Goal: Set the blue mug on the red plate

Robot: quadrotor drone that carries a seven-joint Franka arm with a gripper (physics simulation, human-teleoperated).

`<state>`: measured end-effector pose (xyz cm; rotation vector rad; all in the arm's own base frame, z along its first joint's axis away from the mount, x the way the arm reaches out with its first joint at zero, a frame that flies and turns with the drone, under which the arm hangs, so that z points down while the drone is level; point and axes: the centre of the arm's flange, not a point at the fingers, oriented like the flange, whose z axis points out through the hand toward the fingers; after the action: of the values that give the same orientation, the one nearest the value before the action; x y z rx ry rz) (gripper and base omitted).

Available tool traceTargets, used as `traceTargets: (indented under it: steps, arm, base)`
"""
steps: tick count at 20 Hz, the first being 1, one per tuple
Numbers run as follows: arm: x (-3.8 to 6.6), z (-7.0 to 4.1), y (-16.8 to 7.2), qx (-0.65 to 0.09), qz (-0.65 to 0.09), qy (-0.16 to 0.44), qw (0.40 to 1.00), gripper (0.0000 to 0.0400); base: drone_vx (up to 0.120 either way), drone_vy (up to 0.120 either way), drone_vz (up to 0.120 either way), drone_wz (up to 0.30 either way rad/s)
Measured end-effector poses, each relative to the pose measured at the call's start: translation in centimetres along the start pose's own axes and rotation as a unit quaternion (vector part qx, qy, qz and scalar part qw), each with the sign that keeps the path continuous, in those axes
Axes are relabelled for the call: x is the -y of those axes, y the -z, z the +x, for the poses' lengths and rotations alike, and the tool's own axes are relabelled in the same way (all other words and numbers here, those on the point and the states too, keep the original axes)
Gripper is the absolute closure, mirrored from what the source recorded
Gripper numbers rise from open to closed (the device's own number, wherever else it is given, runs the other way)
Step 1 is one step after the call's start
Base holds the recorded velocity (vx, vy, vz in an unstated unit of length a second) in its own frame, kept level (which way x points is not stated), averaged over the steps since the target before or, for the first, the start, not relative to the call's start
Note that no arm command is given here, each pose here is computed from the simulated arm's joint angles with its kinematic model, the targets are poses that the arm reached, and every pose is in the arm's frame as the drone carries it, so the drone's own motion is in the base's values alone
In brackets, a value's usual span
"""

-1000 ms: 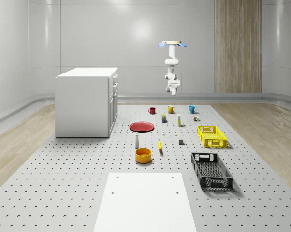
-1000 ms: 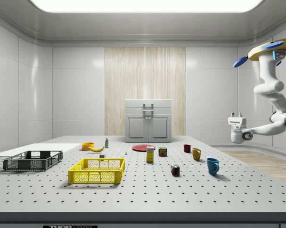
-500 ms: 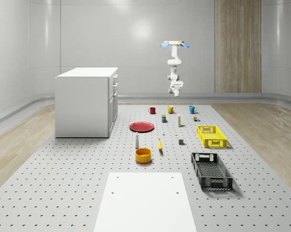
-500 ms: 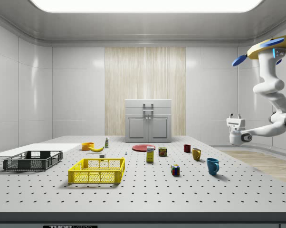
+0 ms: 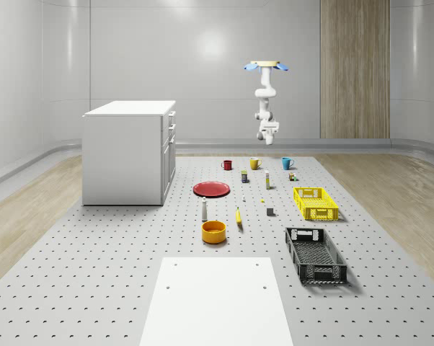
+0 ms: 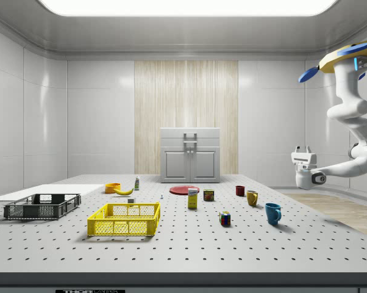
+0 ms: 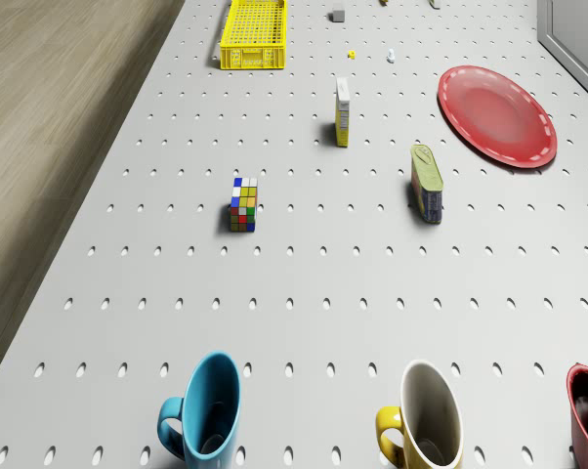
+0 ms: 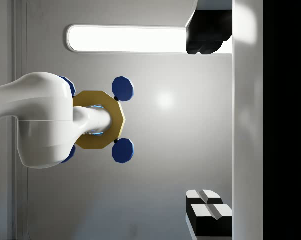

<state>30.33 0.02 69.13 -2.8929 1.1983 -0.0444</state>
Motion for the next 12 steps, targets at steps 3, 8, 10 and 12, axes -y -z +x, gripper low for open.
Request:
traceTargets:
  steps: [3, 8, 10, 12]
  arm:
    - [-0.01, -0.02, 0.00, -0.001, 0.000, 0.000, 1.000, 0.0000]
    - [-0.01, -0.07, 0.01, -0.004, 0.001, 0.000, 1.000, 0.0000]
    - [0.00, -0.10, 0.01, -0.005, 0.000, 0.000, 1.000, 0.0000]
    - [0.01, -0.14, 0.01, -0.007, -0.001, 0.000, 1.000, 0.0000]
  base:
    - [0.000, 0.120, 0.000, 0.000]
    - [0.000, 0.120, 0.000, 0.000]
    - [0.000, 0.120, 0.000, 0.000]
    - [0.000, 0.120, 0.000, 0.000]
